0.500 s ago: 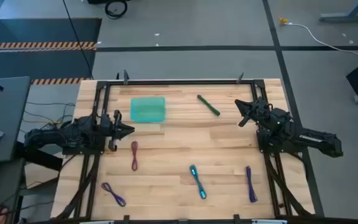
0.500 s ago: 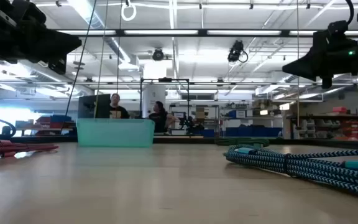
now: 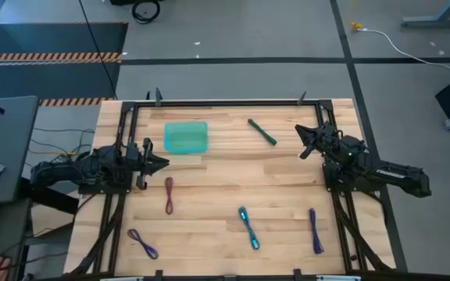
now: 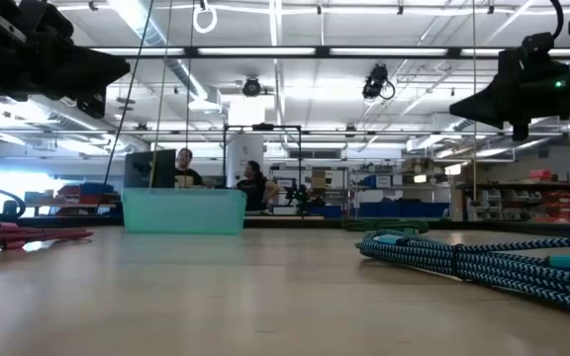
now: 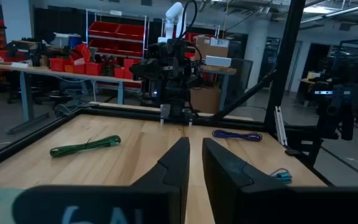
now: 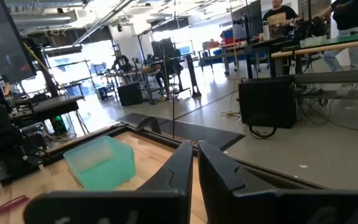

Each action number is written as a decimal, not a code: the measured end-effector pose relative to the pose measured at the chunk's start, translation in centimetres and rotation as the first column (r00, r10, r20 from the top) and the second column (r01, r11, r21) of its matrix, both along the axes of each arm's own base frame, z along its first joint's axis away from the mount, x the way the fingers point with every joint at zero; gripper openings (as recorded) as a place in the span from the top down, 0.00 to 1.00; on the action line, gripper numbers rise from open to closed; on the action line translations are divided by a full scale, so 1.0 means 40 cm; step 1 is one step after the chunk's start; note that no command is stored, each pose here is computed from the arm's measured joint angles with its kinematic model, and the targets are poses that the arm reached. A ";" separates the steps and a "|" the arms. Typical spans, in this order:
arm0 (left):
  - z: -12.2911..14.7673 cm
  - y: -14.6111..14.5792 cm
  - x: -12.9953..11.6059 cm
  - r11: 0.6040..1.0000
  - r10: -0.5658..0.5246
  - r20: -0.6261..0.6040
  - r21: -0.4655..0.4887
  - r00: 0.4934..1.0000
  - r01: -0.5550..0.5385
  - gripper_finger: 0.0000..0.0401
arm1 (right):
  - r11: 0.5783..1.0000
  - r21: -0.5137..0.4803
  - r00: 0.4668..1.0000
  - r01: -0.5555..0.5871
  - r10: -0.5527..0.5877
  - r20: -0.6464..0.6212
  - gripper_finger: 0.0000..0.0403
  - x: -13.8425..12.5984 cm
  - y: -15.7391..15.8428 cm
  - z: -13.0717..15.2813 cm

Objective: Pick and place USB-C Cables

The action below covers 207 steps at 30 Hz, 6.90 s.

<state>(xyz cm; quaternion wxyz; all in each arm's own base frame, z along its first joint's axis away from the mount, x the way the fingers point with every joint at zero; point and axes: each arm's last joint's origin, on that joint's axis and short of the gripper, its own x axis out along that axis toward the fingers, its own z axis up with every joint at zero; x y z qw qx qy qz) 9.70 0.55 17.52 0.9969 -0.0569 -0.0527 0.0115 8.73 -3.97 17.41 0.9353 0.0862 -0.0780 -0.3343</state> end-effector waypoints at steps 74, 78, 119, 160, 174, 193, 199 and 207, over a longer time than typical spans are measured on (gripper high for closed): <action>0.000 0.000 0.000 1.000 0.000 0.000 0.000 1.000 0.000 0.87 | 1.000 0.000 1.000 0.000 0.000 0.000 0.92 0.000 0.000 0.000; 0.000 0.000 0.000 1.000 0.000 0.000 0.000 1.000 0.000 0.87 | 1.000 0.000 1.000 0.000 0.000 0.000 0.92 0.000 0.000 0.000; 0.015 0.000 -0.002 1.000 0.001 0.064 0.008 0.998 -0.002 0.87 | 0.999 0.023 0.962 -0.038 0.030 0.272 0.92 -0.009 0.004 0.048; 0.202 0.046 0.119 0.852 0.490 -0.422 0.044 0.763 -0.522 0.43 | 0.764 0.568 0.364 0.306 0.457 -0.812 0.55 0.439 -0.249 0.014; 0.183 0.045 0.110 0.840 0.477 -0.491 0.013 0.729 -0.542 0.43 | 0.821 0.456 0.346 0.344 0.341 -0.874 0.57 0.458 -0.286 -0.026; 0.182 0.044 0.110 0.838 0.475 -0.493 -0.001 0.729 -0.546 0.43 | 0.848 0.436 0.243 0.301 0.374 -0.895 0.80 0.468 -0.286 -0.075; 0.179 0.044 0.108 0.838 0.474 -0.507 0.007 0.720 -0.546 0.43 | 0.875 0.421 0.239 0.241 0.367 -0.899 0.96 0.476 -0.277 -0.059; 0.174 0.044 0.105 0.837 0.474 -0.524 0.019 0.708 -0.547 0.43 | 0.946 0.324 0.402 -0.011 0.301 -0.865 0.96 0.570 -0.218 0.099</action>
